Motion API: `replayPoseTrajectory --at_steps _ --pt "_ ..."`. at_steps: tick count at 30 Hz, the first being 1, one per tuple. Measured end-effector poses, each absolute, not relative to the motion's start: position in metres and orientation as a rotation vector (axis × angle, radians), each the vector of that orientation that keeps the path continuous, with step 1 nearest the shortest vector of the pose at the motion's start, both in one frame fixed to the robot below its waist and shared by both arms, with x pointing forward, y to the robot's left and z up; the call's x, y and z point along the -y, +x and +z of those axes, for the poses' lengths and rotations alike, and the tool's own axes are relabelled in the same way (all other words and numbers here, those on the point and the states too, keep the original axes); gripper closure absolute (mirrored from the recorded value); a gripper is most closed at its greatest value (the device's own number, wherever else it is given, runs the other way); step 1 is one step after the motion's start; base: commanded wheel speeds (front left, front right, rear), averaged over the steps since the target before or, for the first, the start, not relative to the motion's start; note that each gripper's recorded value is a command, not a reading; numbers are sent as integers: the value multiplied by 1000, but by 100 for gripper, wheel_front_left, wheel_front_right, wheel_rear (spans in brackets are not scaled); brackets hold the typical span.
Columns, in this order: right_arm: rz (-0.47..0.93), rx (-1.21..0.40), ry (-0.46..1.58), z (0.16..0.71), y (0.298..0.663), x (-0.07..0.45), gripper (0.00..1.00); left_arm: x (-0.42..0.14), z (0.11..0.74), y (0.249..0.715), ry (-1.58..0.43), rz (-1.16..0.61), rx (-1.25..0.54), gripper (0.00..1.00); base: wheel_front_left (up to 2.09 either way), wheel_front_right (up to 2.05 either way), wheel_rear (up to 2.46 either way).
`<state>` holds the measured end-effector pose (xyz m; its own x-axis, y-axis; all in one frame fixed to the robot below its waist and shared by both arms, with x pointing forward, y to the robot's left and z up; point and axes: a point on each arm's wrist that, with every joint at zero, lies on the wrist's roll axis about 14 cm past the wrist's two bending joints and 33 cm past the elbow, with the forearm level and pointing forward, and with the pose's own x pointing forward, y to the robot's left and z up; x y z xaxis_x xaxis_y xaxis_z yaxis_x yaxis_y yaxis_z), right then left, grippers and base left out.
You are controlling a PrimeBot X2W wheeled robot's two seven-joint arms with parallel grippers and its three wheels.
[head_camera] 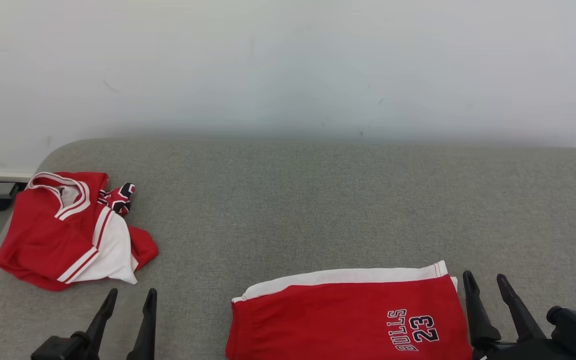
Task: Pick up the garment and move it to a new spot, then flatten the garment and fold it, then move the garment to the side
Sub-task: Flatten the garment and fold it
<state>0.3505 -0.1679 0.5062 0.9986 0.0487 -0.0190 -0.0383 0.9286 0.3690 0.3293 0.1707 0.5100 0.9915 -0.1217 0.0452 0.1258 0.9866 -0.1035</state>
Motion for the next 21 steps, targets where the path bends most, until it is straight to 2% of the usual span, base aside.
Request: replayPoseTrajectory --at_steps 8,15,21 --pt "67 -168 381 490 357 160 0 -162 512 333 -86 -147 41 0 0 0 0" --pt "137 -277 230 497 376 156 0 -149 515 337 -84 -181 43 0 0 0 0" --pt "127 -563 154 445 368 163 0 -137 511 342 -76 -214 19 0 0 0 0"
